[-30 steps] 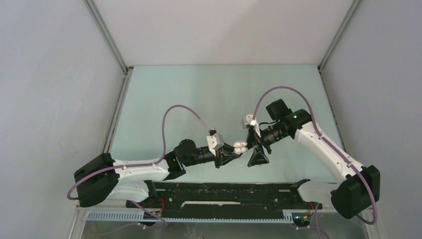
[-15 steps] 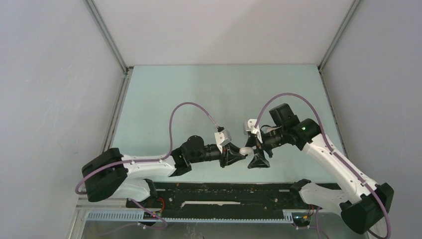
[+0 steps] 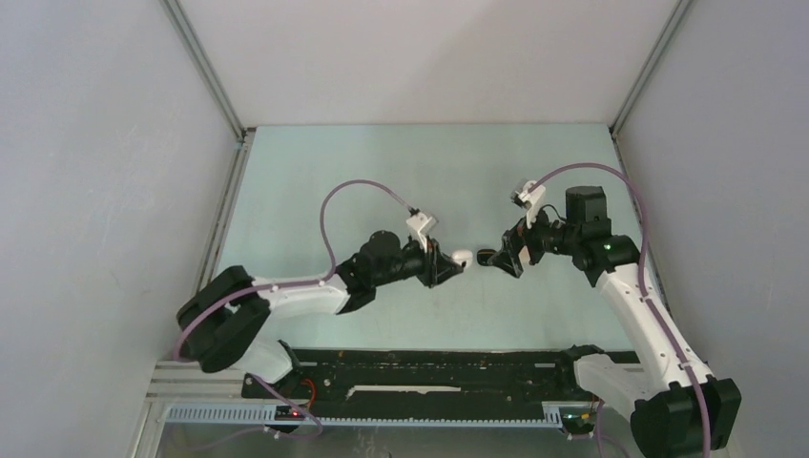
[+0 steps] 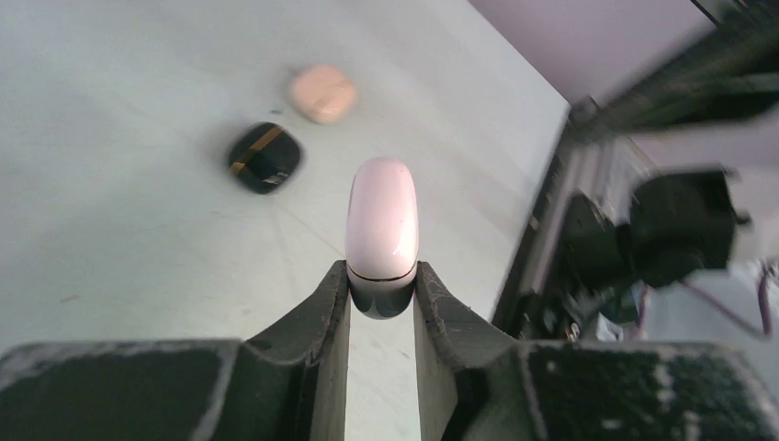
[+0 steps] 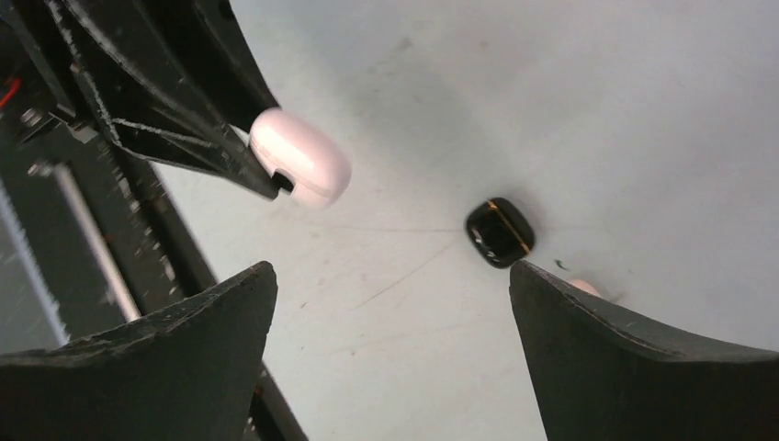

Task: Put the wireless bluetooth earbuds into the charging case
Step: Place the charging case with the earbuds at the center of the board, then reset both arms

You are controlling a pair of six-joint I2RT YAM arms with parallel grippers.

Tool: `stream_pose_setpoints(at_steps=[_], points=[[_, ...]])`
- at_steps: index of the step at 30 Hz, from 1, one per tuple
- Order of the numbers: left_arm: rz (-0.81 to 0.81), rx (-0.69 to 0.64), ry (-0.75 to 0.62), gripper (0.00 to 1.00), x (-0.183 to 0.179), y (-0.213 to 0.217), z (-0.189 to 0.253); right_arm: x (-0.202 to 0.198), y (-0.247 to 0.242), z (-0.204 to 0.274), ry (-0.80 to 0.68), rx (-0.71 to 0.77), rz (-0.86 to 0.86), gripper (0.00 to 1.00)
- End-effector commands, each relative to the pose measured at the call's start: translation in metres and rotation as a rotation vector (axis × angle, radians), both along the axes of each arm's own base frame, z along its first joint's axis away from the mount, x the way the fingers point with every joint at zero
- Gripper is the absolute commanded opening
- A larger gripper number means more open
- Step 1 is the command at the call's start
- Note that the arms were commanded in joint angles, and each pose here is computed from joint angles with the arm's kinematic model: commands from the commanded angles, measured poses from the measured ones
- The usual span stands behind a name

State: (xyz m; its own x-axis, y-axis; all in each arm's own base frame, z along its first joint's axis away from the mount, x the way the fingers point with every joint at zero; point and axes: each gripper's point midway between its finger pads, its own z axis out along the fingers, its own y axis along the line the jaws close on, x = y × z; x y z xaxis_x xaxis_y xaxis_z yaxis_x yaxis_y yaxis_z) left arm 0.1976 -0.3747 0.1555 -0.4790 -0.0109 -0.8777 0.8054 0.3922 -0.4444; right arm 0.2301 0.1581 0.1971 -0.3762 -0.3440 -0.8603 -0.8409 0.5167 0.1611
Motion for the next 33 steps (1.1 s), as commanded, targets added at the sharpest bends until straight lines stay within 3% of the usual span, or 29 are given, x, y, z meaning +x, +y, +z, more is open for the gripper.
stream_pose_setpoints(at_steps=[1,5,8,11,17,22,27,31,33], points=[[0.148,-0.026,0.283,0.0,0.051,0.001,-0.013,0.048,-0.019,0.011,-0.086,-0.012,-0.235,1.0],[0.188,-0.061,0.529,0.03,0.076,-0.01,-0.042,0.054,-0.028,0.008,-0.098,-0.038,-0.294,1.0],[0.183,-0.105,0.634,0.07,0.084,-0.022,-0.054,0.052,-0.03,0.005,-0.097,-0.044,-0.294,1.0],[0.179,-0.059,0.723,0.1,0.084,-0.029,-0.076,0.052,-0.03,0.003,-0.092,-0.049,-0.291,1.0],[0.278,0.128,0.799,0.35,0.085,-0.009,-0.111,0.052,-0.03,0.0,-0.086,-0.055,-0.29,1.0],[0.341,0.239,0.788,0.54,0.084,0.018,-0.124,0.054,-0.032,0.0,-0.088,-0.059,-0.306,1.0],[0.414,0.36,0.737,0.61,0.079,0.059,-0.123,0.056,-0.036,-0.001,-0.089,-0.07,-0.327,1.0],[0.563,0.459,0.546,0.65,0.094,0.11,-0.085,0.065,-0.044,0.003,-0.085,-0.055,-0.408,1.0],[0.669,0.483,0.414,0.72,0.104,0.14,-0.05,0.074,-0.051,0.006,-0.093,-0.051,-0.477,1.0]])
